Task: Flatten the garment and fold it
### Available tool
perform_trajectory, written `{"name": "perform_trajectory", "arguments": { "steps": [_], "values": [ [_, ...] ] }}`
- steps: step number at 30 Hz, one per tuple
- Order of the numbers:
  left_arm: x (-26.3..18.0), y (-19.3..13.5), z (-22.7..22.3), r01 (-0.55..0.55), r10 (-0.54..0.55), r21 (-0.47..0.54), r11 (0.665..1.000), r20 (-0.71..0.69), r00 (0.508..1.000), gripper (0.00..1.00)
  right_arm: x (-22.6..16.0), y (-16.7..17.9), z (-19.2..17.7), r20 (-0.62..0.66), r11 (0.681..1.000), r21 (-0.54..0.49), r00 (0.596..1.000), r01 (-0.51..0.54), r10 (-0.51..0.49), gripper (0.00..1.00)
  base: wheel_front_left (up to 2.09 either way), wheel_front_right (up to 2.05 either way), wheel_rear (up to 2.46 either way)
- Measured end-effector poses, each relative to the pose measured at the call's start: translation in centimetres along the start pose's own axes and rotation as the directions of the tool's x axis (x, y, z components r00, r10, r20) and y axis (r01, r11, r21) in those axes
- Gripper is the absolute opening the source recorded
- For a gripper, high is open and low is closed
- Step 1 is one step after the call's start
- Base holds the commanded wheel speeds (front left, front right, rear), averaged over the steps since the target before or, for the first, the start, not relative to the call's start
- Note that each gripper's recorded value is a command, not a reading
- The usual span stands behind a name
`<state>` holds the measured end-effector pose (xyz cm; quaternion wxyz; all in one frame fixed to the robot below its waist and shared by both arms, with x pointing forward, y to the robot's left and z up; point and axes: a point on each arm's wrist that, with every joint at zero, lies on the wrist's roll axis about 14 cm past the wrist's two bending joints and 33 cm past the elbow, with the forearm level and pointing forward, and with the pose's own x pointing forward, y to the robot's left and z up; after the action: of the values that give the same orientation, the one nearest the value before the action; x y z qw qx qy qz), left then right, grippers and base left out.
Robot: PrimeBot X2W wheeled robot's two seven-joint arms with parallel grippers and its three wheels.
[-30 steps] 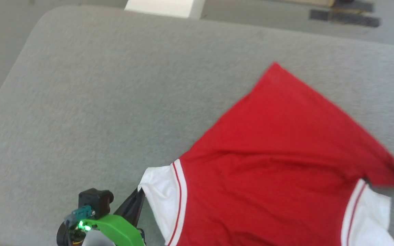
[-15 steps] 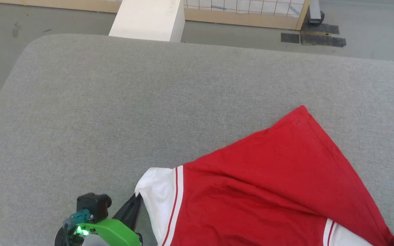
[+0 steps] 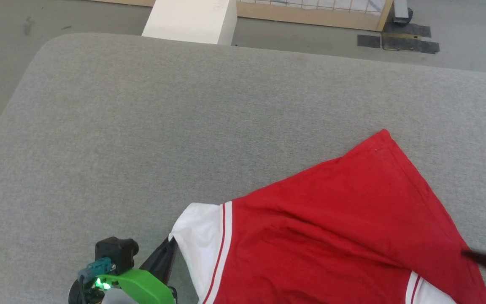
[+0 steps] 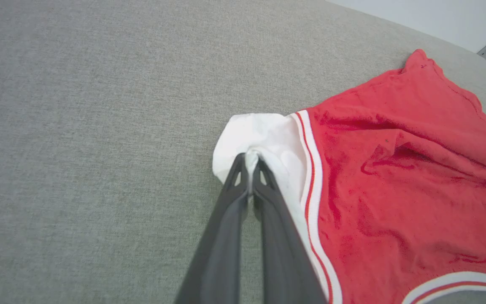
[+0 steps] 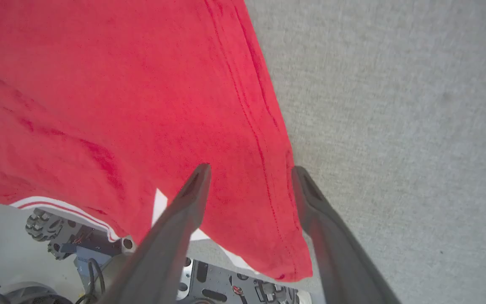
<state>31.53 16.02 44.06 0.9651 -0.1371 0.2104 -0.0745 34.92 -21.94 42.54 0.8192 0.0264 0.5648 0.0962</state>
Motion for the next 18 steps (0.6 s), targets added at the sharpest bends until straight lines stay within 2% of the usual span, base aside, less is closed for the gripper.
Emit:
{"name": "perform_trajectory", "arguments": {
  "steps": [5, 8, 12, 18],
  "values": [
    [0.0, -0.2, 0.8, 0.004, -0.004, -0.005, 1.0, 0.021, 1.0, 0.0, -1.2, 2.8, 7.1, 0.153, 0.996, -0.082, 0.987, -0.046, 0.058, 1.0, 0.0, 0.0, 0.0],
    [0.3, -0.4, 1.4, 0.01, -0.01, -0.002, 1.0, 0.036, 0.999, 0.0, -0.7, 5.1, 10.4, 0.202, 0.988, -0.141, 0.975, -0.068, 0.096, 1.0, 0.0, 0.0, 0.0],
    [0.7, -0.6, 1.9, 0.01, -0.011, 0.005, 1.0, 0.05, 0.999, 0.0, 1.6, 7.2, 12.8, 0.182, 0.979, -0.192, 0.977, -0.074, 0.109, 1.0, 0.0, 0.0, 0.0],
    [1.3, -0.4, 1.7, -0.006, 0.006, -0.011, 1.0, 0.042, 0.999, 0.0, 6.0, 8.5, 15.3, 0.12, 0.97, -0.238, 0.99, -0.049, 0.079, 1.0, 0.0, 0.0, 0.0]
  ]
}}
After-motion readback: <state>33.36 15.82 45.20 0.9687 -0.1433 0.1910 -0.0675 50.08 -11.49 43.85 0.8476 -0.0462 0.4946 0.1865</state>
